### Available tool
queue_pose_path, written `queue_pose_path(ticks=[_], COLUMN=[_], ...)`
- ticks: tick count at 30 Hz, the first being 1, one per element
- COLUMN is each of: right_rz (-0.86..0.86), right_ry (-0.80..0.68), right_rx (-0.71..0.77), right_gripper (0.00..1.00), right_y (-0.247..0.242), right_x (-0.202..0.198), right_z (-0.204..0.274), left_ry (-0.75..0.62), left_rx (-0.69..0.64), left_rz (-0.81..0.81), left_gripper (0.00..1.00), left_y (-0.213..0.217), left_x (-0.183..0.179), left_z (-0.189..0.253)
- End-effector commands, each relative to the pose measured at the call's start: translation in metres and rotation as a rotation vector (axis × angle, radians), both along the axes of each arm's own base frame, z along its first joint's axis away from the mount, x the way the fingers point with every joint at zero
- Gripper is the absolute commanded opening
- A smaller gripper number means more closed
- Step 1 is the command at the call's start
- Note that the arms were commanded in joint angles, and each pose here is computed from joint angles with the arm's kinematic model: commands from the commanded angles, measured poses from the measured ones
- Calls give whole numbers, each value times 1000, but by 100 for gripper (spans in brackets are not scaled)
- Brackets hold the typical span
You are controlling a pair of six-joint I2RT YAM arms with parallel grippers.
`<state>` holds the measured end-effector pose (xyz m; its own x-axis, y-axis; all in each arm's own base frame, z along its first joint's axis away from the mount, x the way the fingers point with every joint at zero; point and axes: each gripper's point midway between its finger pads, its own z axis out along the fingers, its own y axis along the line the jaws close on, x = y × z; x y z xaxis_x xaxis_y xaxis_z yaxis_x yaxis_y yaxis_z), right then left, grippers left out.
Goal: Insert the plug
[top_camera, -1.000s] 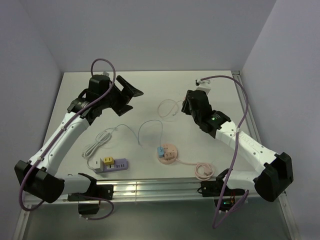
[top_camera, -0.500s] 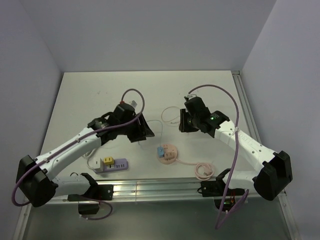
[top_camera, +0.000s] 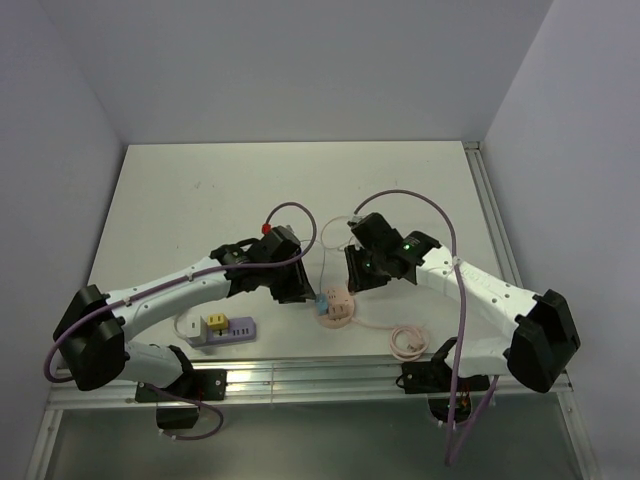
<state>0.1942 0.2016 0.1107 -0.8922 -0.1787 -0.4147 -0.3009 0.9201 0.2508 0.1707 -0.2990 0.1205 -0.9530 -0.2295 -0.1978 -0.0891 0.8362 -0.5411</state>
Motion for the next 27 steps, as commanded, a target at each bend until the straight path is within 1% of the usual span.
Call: queue_pose_path(ticks=[1,11,12,13,15,16,19,22,27], right_rz=[18,33,32,31,20,20,8,0,-33], right_ry=[23,86,94,94,108,113,121,132,154], right_rx=[-23,-90,-93,-91,-104,-108,-113,-98,-121], right_gripper=[0,0,0,0,0,0,0,0,0], right_y=[1,5,6,8,9,11,13,16,14], right_x=[-6,-8,-9,-8,-9,-10,-11,-12,-14], right_z=[-7,-26,-28,-27,-30,-30,-31,-31,-36], left_ry=[-20,-33,-32,-30,-23,-20,-10,-11,-9], left_rx=[4,65,70,74,88,93,111,113,111], left_rz=[36,36,35,34,27,26,20,15,5], left_gripper=[34,25,23,16,13,6,0,0,0], left_y=[1,21,23,24,26,26,27,25,26], left_x=[6,-1,-2,-2,-4,-4,-4,-4,-5], left_z=[-1,-12,-13,-14,-21,-24,-35,-41,-45])
